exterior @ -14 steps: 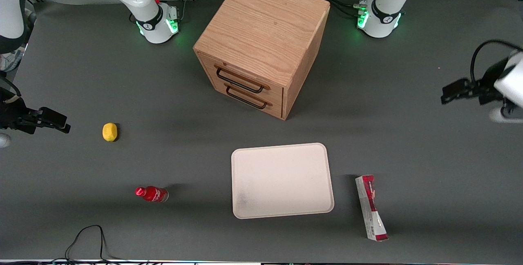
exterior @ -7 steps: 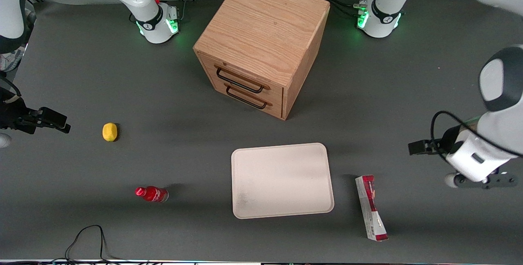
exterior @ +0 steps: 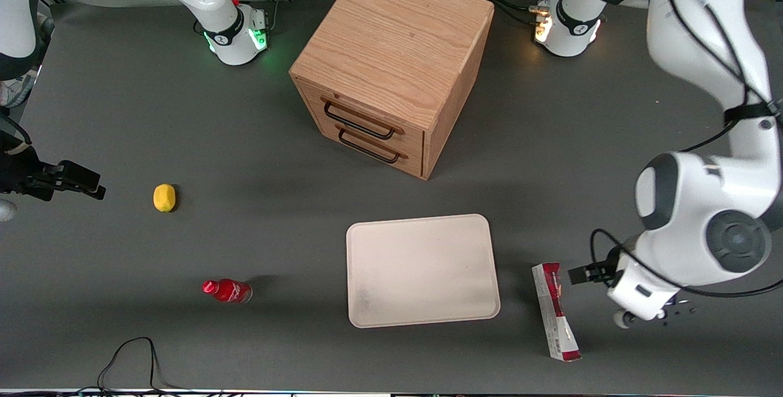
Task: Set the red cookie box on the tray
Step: 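Move the left gripper down over the red-and-white cookie box, then close the left gripper on the cookie box's middle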
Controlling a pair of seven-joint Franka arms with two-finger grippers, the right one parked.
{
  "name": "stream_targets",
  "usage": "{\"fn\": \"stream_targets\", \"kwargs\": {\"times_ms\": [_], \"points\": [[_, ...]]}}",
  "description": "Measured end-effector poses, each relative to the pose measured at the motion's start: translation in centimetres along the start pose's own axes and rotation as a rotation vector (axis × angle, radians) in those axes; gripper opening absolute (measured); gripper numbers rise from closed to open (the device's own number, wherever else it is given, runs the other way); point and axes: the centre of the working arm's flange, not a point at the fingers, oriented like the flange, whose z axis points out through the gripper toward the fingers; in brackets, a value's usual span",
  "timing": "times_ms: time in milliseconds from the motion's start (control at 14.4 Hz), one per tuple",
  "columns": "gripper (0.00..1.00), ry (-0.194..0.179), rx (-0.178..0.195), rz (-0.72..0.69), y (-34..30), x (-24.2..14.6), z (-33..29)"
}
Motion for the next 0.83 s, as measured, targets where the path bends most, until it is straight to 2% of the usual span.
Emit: {"fn": "stream_targets", "kwargs": {"times_ms": [139,416,485,554,832], "points": [[1.00,0.010,0.000,-0.003,1.3,0.2,4.1],[0.98,-0.009,0.020,0.001,1.7,0.2,10.6],[0.98,-0.004,0.020,0.002,1.7,0.3,11.6],[0.92,0.004,0.019,0.002,1.8,0.3,12.2],[0.44,0.015,0.019,0.004,1.8,0.4,13.5]]}}
